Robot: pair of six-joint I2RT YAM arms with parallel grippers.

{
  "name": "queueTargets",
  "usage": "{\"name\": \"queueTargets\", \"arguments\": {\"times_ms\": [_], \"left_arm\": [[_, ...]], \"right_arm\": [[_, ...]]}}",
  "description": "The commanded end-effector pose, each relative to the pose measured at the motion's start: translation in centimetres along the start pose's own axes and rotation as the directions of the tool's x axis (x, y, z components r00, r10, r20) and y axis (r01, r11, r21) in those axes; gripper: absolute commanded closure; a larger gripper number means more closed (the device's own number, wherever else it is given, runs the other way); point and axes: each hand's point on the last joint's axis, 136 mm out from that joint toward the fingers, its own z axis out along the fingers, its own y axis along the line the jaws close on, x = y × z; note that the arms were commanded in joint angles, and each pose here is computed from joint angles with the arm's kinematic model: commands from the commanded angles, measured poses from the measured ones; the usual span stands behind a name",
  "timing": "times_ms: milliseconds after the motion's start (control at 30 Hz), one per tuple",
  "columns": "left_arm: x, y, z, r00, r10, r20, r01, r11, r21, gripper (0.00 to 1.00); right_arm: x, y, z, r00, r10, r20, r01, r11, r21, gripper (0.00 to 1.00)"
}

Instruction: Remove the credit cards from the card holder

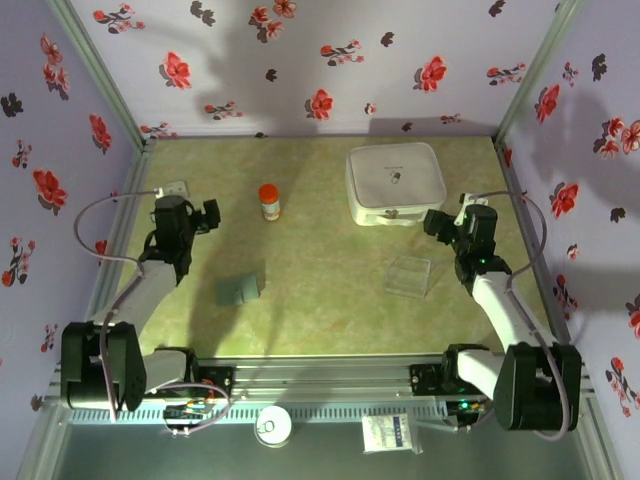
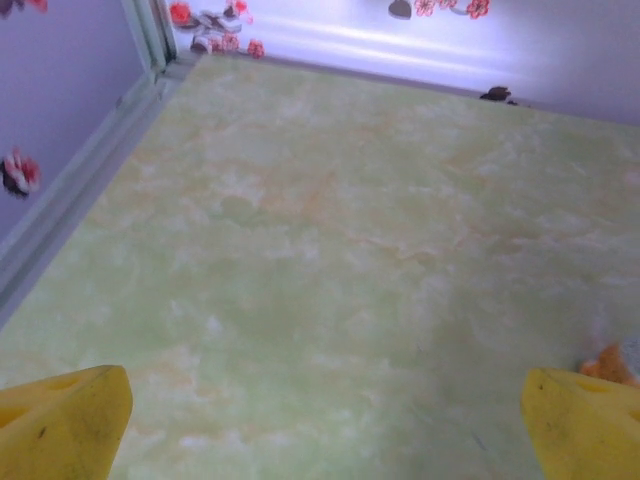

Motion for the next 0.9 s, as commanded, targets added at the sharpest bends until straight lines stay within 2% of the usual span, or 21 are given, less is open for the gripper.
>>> {"name": "queueTargets", "arguments": {"times_ms": [0, 233, 333, 433, 533, 667, 867], "left_arm": [[2.8, -0.2, -2.0, 0.971, -0.097, -0.217, 0.098, 0.995, -0.007, 0.00], [2.3, -2.4, -5.4, 0.931, -0.094, -0.351, 0.138, 0.985, 0.103, 0.00], [1.6, -3.2, -6.8, 0.919, -0.081, -0.385, 0.147, 0.978, 0.147, 0.00], [0.9, -4.1, -7.6, 0.912, -0.063, -0.404, 0.154, 0.968, 0.196, 0.00], [0.6, -4.5, -8.3, 0.902, 0.004, -0.432, 0.106, 0.967, 0.230, 0.00], [1.0, -3.5, -7.9, 0.910, 0.064, -0.410, 0.028, 0.976, 0.216, 0.00], [1.7, -2.6, -7.7, 0.911, 0.044, -0.410, 0.046, 0.977, 0.208, 0.00]], "right_arm": [[4.3, 0.0, -2.5, 0.971, 0.109, -0.213, -0.103, 0.994, 0.037, 0.20], [7.7, 0.8, -5.2, 0.917, 0.159, -0.366, -0.153, 0.987, 0.045, 0.40], [8.8, 1.7, -5.2, 0.902, 0.145, -0.407, -0.154, 0.988, 0.009, 0.48], [10.1, 1.5, -4.9, 0.876, 0.155, -0.457, -0.155, 0.987, 0.037, 0.59], [11.0, 1.7, -4.8, 0.865, 0.149, -0.479, -0.143, 0.989, 0.048, 0.67], [11.5, 1.3, -4.7, 0.857, 0.161, -0.490, -0.132, 0.987, 0.093, 0.70], [12.3, 0.4, -4.9, 0.846, 0.192, -0.498, -0.126, 0.978, 0.164, 0.72]]}}
